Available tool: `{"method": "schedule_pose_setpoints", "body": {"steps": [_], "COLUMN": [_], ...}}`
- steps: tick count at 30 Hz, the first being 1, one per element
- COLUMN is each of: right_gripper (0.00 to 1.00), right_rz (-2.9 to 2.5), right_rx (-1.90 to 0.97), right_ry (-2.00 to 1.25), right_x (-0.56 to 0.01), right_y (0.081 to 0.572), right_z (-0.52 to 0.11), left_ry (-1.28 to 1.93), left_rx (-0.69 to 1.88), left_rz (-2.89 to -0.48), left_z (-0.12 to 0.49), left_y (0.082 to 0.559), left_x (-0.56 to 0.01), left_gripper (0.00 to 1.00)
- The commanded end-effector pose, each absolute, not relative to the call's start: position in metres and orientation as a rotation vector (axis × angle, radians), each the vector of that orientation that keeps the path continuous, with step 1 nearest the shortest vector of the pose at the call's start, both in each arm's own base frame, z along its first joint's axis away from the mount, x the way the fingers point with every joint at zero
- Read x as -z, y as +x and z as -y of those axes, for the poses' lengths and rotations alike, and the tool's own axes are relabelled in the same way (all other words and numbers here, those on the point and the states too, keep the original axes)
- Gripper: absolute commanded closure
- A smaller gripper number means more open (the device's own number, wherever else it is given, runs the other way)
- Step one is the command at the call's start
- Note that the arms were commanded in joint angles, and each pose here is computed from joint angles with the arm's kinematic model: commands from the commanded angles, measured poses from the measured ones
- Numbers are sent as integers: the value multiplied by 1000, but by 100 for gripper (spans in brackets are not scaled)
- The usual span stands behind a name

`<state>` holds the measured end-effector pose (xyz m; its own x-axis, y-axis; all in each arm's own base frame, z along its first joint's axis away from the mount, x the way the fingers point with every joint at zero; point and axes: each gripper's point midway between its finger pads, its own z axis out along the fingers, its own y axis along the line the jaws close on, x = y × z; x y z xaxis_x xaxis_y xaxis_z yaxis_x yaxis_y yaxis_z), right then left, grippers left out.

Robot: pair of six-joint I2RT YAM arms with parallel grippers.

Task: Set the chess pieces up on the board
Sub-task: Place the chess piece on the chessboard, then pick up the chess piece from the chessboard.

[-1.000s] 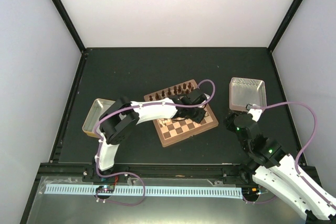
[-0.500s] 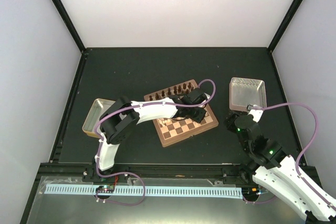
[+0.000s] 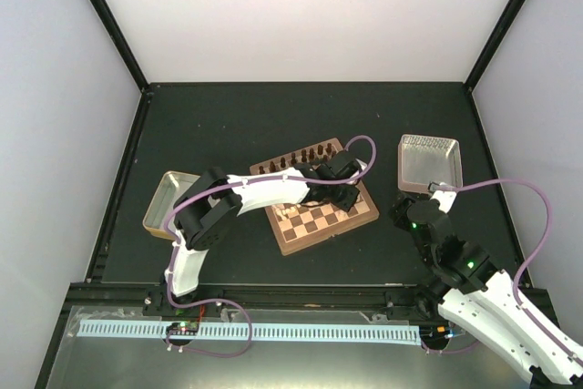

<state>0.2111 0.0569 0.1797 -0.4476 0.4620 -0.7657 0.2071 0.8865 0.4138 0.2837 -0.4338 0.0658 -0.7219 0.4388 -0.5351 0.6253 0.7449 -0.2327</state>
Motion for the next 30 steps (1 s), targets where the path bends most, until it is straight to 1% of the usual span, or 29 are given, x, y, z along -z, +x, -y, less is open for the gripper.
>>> {"method": "schedule_pose_setpoints", "body": {"steps": [1,6,11,14,17,20,23,25,30], "right_gripper": [27,27,27,27,27,27,28,29,34], "right_rz": [-2019,-2018,-2022,-2046,-2090,-2164,-2242,-2299,-2384], "right_rx": [-297,-305,-329,-384,-441,-464,-473,-508,-584], "right_ry": [516,511,459,372,235,77,-71,-171,-252], "right_x": [-180,-183,-191,-196,-199,-193,-188,-184,-172], "right_y": [211,211,213,217,224,235,251,262,292], "right_z": [-50,-51,-59,-76,-103,-135,-169,-197,-260], "left_ry": [813,792,721,646,545,443,334,254,35], "left_rx": [561,581,616,619,609,571,509,489,468], "left_rz": [-2474,-2451,-2360,-2304,-2265,-2248,-2255,-2260,-2217], "left_z": [438,437,427,410,381,345,300,271,200], "left_y": [291,293,301,306,309,309,305,303,299], "left_x": [-72,-90,-137,-165,-187,-195,-188,-185,-186], "left_gripper": [74,70,64,61,58,57,55,55,53]}}
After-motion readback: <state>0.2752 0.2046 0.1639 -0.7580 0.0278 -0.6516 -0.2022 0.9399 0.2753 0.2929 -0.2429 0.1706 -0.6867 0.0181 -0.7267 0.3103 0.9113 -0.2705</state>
